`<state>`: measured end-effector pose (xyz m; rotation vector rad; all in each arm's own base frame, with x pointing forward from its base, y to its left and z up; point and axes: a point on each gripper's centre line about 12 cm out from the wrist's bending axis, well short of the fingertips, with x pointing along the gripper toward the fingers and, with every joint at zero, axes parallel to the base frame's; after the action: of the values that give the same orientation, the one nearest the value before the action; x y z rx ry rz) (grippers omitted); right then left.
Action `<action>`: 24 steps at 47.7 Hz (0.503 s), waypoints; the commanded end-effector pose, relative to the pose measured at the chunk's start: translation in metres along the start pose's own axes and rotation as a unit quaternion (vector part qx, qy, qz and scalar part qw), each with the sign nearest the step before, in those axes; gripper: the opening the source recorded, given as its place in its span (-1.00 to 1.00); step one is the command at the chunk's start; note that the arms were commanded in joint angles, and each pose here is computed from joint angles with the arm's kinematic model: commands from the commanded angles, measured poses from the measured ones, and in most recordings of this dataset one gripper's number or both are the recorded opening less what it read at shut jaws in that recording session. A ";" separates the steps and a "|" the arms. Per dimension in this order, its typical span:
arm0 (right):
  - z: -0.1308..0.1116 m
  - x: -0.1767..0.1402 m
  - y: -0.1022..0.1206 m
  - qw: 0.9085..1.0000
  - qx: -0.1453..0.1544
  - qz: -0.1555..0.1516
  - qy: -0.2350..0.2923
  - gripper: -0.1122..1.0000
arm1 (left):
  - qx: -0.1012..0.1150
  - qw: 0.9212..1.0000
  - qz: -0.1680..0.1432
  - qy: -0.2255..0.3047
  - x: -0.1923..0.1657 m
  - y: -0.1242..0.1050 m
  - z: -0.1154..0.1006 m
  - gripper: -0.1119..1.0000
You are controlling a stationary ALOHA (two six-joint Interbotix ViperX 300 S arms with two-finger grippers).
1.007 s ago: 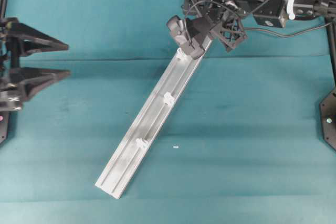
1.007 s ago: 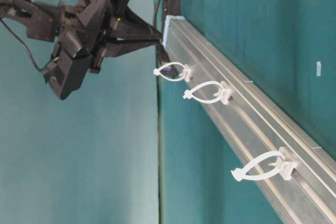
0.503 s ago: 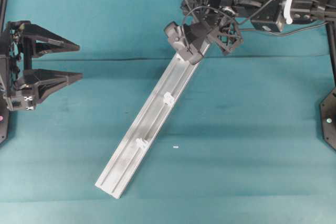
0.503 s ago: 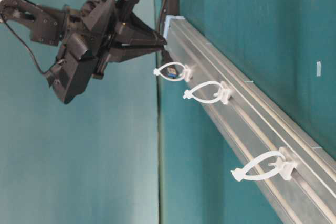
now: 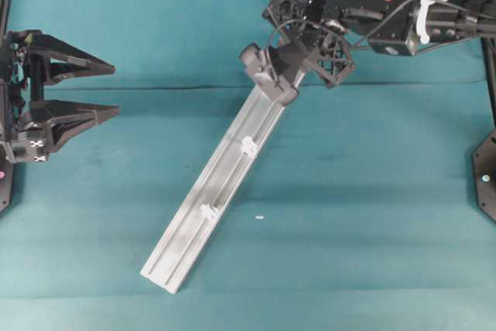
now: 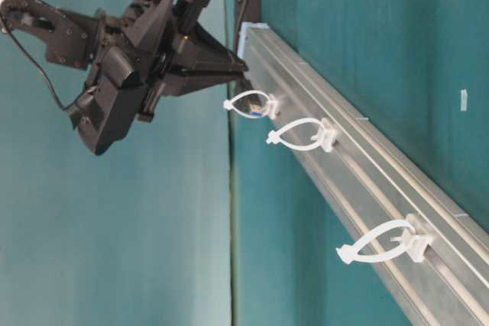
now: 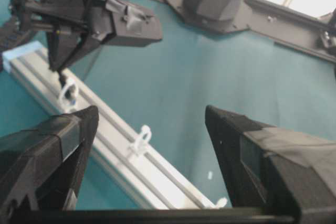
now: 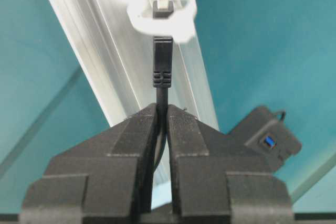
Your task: Pass the USB cable through three rings with both arms.
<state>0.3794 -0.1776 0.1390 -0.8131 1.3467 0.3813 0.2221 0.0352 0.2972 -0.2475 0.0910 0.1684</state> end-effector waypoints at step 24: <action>0.020 -0.001 0.001 1.000 -0.010 -0.014 -0.025 -0.66 | 0.015 0.999 0.012 0.033 0.023 0.004 -0.008 0.83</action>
<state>0.3894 -0.1652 0.1400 -0.8182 1.2933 0.3820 0.2348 0.0387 0.2810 -0.2290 0.1656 0.1810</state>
